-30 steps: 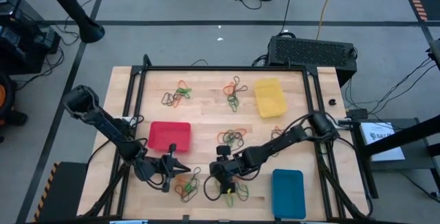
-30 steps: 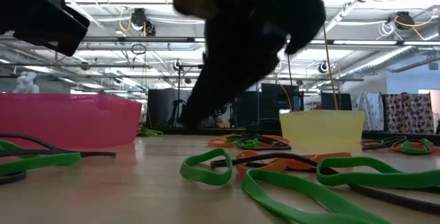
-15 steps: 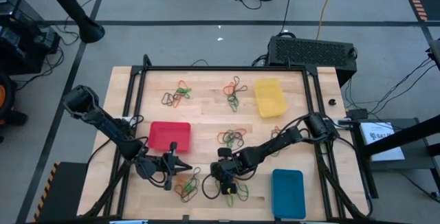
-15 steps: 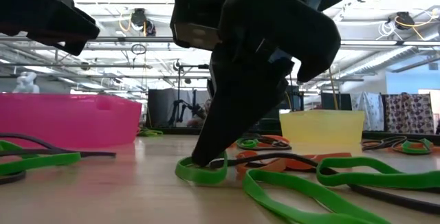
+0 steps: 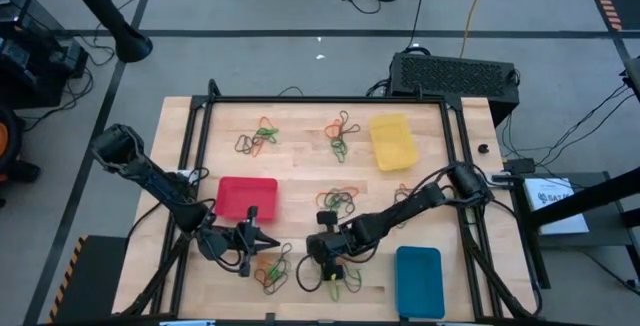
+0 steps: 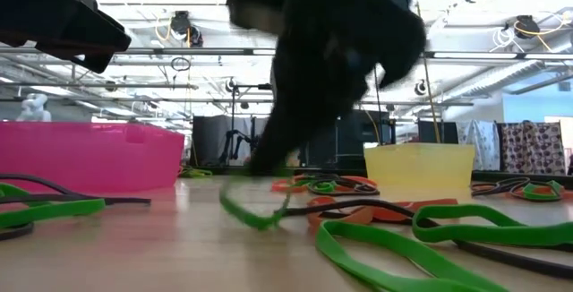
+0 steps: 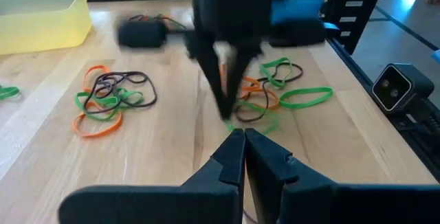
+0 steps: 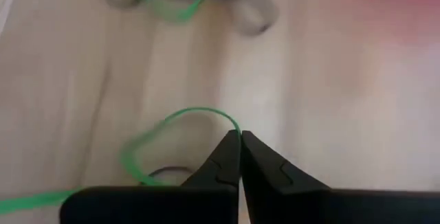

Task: Sort rubber bands into baskets
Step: Put the green rubber band into the yellow bin

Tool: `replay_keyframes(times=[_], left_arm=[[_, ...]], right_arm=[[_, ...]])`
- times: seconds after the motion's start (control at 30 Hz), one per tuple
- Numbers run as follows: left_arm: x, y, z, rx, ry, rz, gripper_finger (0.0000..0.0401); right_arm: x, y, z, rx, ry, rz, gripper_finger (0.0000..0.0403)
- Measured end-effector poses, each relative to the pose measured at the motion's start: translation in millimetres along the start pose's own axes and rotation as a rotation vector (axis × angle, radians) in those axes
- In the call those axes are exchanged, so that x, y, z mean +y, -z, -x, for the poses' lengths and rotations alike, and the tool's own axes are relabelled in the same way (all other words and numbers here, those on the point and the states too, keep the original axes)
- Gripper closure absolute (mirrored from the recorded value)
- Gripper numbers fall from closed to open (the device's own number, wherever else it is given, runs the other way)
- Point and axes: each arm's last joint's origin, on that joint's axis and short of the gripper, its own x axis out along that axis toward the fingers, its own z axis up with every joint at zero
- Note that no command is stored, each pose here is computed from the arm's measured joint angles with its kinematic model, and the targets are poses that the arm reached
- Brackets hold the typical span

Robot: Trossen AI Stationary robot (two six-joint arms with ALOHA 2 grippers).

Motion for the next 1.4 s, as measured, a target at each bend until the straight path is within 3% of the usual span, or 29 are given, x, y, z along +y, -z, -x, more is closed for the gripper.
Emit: replay_keyframes(times=[0.27, 0.47, 0.63, 0.8, 1.0, 1.3, 1.4], left_arm=[[0, 0, 0, 0.001, -0.001, 0.023, 0.0384], [0, 0, 0, 0.002, -0.002, 0.024, 0.0384], [0, 0, 0, 0.002, -0.003, 0.024, 0.0384], [0, 0, 0, 0.003, -0.003, 0.023, 0.0384], [0, 1, 0, 0.010, -0.006, 0.018, 0.0384], [2, 1, -1, 0.009, -0.011, 0.020, 0.0384], [2, 1, -1, 0.009, -0.012, 0.020, 0.0384]], right_arm=[[-21, -1, 68, 0.076, 0.306, 0.051, 0.0402], [-65, 12, 122, 0.220, 0.618, -0.009, 0.0402], [-116, 20, 162, 0.267, 0.815, -0.143, 0.0403], [-168, 44, 182, 0.300, 0.895, -0.288, 0.0403], [-220, 90, 184, 0.328, 0.964, -0.478, 0.0403], [-247, 112, 174, 0.309, 0.953, -0.564, 0.0373], [-250, 113, 171, 0.313, 0.888, -0.601, 0.0356]])
